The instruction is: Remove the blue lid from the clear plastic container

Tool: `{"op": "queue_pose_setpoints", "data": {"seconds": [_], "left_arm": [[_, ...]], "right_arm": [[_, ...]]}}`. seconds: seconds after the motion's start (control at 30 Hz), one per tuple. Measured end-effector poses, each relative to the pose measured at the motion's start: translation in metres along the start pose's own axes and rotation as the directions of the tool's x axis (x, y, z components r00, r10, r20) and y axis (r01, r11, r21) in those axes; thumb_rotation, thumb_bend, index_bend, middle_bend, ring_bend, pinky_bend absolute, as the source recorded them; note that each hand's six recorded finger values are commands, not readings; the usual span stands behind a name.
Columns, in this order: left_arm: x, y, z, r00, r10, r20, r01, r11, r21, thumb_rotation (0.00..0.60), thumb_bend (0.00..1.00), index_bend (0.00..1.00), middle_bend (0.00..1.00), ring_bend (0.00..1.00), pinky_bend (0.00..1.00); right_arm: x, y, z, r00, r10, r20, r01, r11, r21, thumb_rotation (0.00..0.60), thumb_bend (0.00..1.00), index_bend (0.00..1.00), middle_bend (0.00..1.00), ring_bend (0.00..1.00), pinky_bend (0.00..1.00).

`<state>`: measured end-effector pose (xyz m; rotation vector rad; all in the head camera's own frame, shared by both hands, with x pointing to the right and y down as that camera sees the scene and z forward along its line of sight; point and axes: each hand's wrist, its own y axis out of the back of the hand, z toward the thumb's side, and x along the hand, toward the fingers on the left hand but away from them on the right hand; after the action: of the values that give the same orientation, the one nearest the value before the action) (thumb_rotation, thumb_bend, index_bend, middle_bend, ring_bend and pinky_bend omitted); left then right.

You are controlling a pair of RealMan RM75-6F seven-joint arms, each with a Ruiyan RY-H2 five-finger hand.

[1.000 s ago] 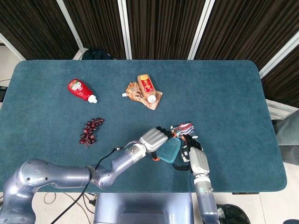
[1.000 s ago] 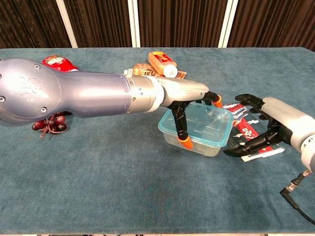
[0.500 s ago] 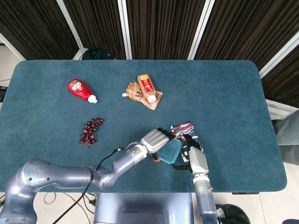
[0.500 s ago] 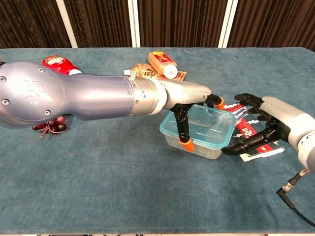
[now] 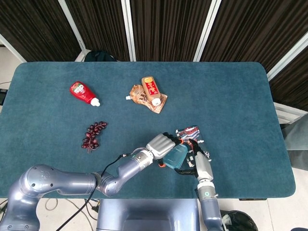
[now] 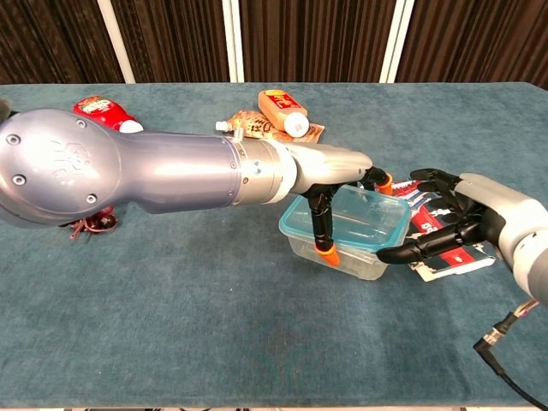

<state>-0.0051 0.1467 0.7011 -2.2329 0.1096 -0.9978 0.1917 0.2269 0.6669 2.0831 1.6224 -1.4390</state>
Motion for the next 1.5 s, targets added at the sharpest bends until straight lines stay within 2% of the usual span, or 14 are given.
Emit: {"op": "queue_pose_setpoints", "data": {"seconds": [0.17, 0.4, 0.67, 1.03, 1.07, 1.13, 1.17, 1.2, 1.27, 1.37, 1.5], "left_arm": [[0.000, -0.001, 0.003, 1.000, -0.005, 0.006, 0.005, 1.000, -0.007, 0.600, 0.00, 0.14, 0.17, 0.20, 0.40], [-0.001, -0.002, 0.007, 0.999, -0.038, 0.024, 0.039, 0.998, -0.051, 0.600, 0.00, 0.00, 0.03, 0.06, 0.26], [-0.002, 0.000, 0.005, 0.995, -0.096, 0.036, 0.099, 0.989, -0.109, 0.600, 0.00, 0.00, 0.00, 0.03, 0.23], [-0.002, 0.002, 0.004, 0.994, -0.101, 0.043, 0.106, 0.988, -0.112, 0.600, 0.00, 0.00, 0.00, 0.03, 0.22], [-0.002, 0.003, 0.004, 0.994, -0.097, 0.042, 0.101, 0.989, -0.111, 0.600, 0.00, 0.00, 0.00, 0.02, 0.21], [-0.002, 0.005, 0.003, 0.996, -0.083, 0.038, 0.086, 0.991, -0.106, 0.600, 0.00, 0.00, 0.00, 0.00, 0.19], [-0.002, 0.007, 0.002, 0.997, -0.075, 0.035, 0.078, 0.991, -0.104, 0.600, 0.00, 0.00, 0.00, 0.00, 0.18], [-0.002, 0.009, 0.001, 0.997, -0.064, 0.032, 0.067, 0.993, -0.101, 0.600, 0.00, 0.00, 0.00, 0.00, 0.17], [-0.001, 0.012, -0.001, 0.999, -0.047, 0.026, 0.049, 0.994, -0.093, 0.600, 0.00, 0.00, 0.00, 0.00, 0.16], [-0.001, 0.016, -0.003, 1.000, -0.022, 0.018, 0.024, 0.996, -0.081, 0.600, 0.00, 0.00, 0.00, 0.00, 0.15], [-0.004, 0.018, -0.004, 1.000, -0.003, 0.013, 0.004, 0.997, -0.072, 0.600, 0.00, 0.00, 0.00, 0.00, 0.14]], "right_arm": [[-0.001, -0.002, 0.001, 1.000, 0.000, 0.011, 0.000, 1.000, -0.024, 0.600, 0.17, 0.00, 0.00, 0.00, 0.00], [-0.006, 0.002, 0.007, 0.998, -0.032, -0.045, 0.033, 0.999, 0.021, 0.600, 0.17, 0.00, 0.00, 0.00, 0.00], [-0.010, 0.011, 0.013, 0.977, -0.091, -0.191, 0.114, 0.987, 0.114, 0.600, 0.17, 0.00, 0.00, 0.00, 0.00], [-0.011, 0.012, 0.004, 0.972, -0.107, -0.209, 0.136, 0.982, 0.130, 0.600, 0.17, 0.01, 0.00, 0.00, 0.00], [-0.011, 0.013, 0.003, 0.972, -0.109, -0.209, 0.138, 0.982, 0.129, 0.600, 0.17, 0.04, 0.00, 0.00, 0.00], [-0.011, 0.014, 0.003, 0.970, -0.114, -0.214, 0.144, 0.981, 0.127, 0.600, 0.17, 0.18, 0.04, 0.00, 0.00], [-0.011, 0.014, 0.003, 0.969, -0.117, -0.216, 0.146, 0.981, 0.126, 0.600, 0.18, 0.28, 0.08, 0.00, 0.00], [-0.011, 0.015, 0.004, 0.968, -0.120, -0.219, 0.149, 0.981, 0.124, 0.600, 0.21, 0.36, 0.11, 0.00, 0.00], [-0.012, 0.016, 0.005, 0.966, -0.126, -0.227, 0.155, 0.981, 0.118, 0.600, 0.27, 0.45, 0.14, 0.00, 0.00], [-0.013, 0.017, 0.007, 0.964, -0.130, -0.232, 0.159, 0.981, 0.110, 0.600, 0.39, 0.51, 0.14, 0.00, 0.00], [-0.015, 0.017, 0.008, 0.965, -0.133, -0.225, 0.159, 0.982, 0.103, 0.600, 0.48, 0.55, 0.14, 0.00, 0.00]]}}
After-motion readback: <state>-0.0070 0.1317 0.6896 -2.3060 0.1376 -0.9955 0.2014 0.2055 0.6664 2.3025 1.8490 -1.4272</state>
